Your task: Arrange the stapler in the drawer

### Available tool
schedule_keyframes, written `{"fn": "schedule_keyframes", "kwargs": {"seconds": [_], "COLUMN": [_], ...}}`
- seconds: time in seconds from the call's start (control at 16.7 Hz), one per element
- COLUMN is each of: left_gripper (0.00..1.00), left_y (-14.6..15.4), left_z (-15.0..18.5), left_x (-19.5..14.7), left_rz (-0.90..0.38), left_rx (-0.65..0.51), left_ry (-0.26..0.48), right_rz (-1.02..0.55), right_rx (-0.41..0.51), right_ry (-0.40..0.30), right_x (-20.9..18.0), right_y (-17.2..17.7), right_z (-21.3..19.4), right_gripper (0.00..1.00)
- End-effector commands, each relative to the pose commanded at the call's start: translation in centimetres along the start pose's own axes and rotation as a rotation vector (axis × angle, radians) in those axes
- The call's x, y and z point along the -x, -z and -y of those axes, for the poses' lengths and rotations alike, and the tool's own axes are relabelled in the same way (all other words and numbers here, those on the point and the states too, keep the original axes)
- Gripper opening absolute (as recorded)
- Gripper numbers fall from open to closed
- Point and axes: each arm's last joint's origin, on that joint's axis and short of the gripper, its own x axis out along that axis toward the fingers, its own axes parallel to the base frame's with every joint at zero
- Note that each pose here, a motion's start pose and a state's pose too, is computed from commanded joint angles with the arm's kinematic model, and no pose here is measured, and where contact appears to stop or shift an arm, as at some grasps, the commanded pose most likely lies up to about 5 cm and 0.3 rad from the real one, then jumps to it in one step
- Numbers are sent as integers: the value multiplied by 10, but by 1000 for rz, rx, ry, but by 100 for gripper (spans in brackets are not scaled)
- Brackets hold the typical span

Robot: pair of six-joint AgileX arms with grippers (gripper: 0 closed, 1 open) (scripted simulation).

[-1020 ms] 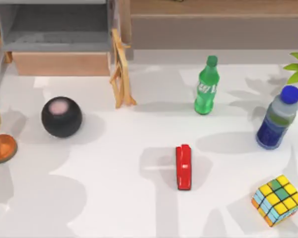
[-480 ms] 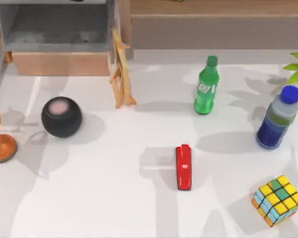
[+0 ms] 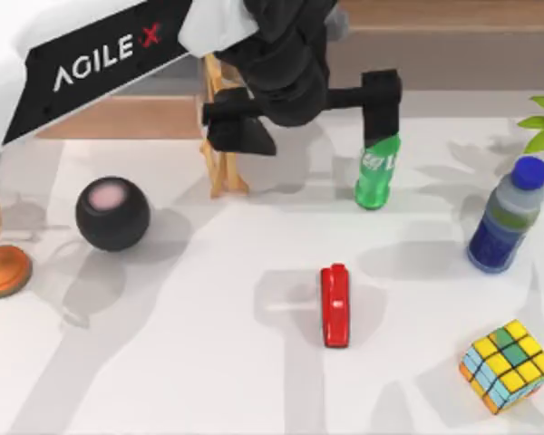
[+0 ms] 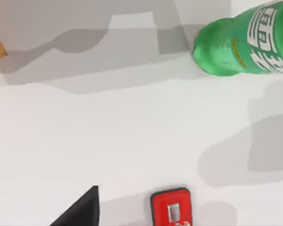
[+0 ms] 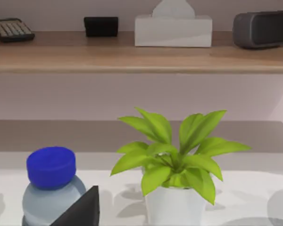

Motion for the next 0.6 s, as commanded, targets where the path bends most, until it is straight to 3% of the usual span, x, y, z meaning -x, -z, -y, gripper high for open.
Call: {"fn": "schedule_keyframes", "kwargs": {"seconds": [0.18,0.36,0.6], "left_gripper": [100,100,100], "left_y": [35,59,64], "left_z": [35,51,53], "left_x": [-31,-53,-57], "left_rz": [-178,-274,-290], "left_rx": [53,78,82], "left_ry": [-143,-257,-280], "right_rz": [0,0,0], "right_rx": [0,0,0], "right_ry": [0,0,0], "right_x": [0,0,0], "right_y": [0,0,0], "right_z": [0,0,0], "right_gripper": [100,100,100]}}
